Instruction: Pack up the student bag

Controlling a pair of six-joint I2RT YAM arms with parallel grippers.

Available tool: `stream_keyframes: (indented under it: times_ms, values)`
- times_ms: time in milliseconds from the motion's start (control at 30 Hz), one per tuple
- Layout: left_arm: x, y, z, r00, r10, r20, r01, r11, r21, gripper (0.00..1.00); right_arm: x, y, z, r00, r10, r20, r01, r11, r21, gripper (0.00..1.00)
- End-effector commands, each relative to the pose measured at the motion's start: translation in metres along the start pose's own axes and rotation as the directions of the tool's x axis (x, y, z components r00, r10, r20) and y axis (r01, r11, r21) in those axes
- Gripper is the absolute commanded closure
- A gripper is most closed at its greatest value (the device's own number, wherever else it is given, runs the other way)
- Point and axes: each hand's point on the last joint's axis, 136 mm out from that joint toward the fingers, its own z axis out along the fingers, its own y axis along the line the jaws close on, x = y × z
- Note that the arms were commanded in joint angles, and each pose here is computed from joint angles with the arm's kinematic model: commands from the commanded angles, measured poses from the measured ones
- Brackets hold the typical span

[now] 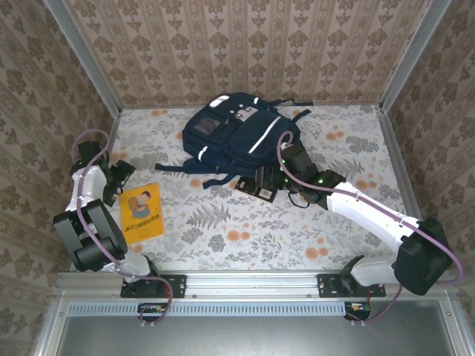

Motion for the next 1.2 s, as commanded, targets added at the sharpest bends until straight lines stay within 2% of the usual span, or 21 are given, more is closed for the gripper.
stream_keyframes:
  times_ms: [0,67,233,467,600,767,900,1067,1167]
  values:
    - [0.002,0.037,0.022,0.995,-0.080,-0.060,0.072,0.989,-0.129,0.00,0.005,0.010,-0.001,1.000,0.001,-0.004,-0.001,0.998,-0.065,0.21]
    - [0.005,0.045,0.037,0.988,-0.120,-0.098,0.106,0.985,-0.136,0.00,0.007,0.013,-0.003,1.000,0.003,-0.003,-0.004,0.996,-0.092,0.21]
    - [0.033,0.033,0.071,0.961,-0.159,-0.227,0.152,0.987,-0.046,0.00,0.014,0.018,-0.002,1.000,0.004,-0.021,-0.007,0.991,-0.132,0.21]
    - [0.074,0.014,0.072,0.948,-0.141,-0.286,0.148,0.989,0.003,0.00,0.027,0.029,0.010,0.997,-0.001,-0.077,-0.012,0.987,-0.162,0.21]
    - [0.117,0.014,0.074,0.913,-0.171,-0.370,0.184,0.983,0.000,0.00,0.042,0.050,0.028,0.987,-0.044,-0.154,0.014,0.982,-0.189,0.22]
    - [0.168,0.017,0.078,0.876,-0.164,-0.454,0.178,0.984,-0.011,0.00,0.067,0.099,0.051,0.952,-0.111,-0.284,0.022,0.954,-0.299,0.22]
    - [0.194,0.015,0.075,0.872,-0.127,-0.473,0.142,0.990,-0.004,0.00,0.094,0.147,0.076,0.899,-0.147,-0.412,-0.033,0.916,-0.399,0.22]
    - [0.212,0.010,0.067,0.871,-0.069,-0.486,0.099,0.994,0.037,0.00,0.115,0.198,0.109,0.836,-0.134,-0.531,-0.155,0.872,-0.464,0.22]
    - [0.217,0.013,0.062,0.873,-0.063,-0.483,0.105,0.993,0.060,0.00,0.122,0.213,0.130,0.816,-0.109,-0.568,-0.195,0.873,-0.447,0.22]
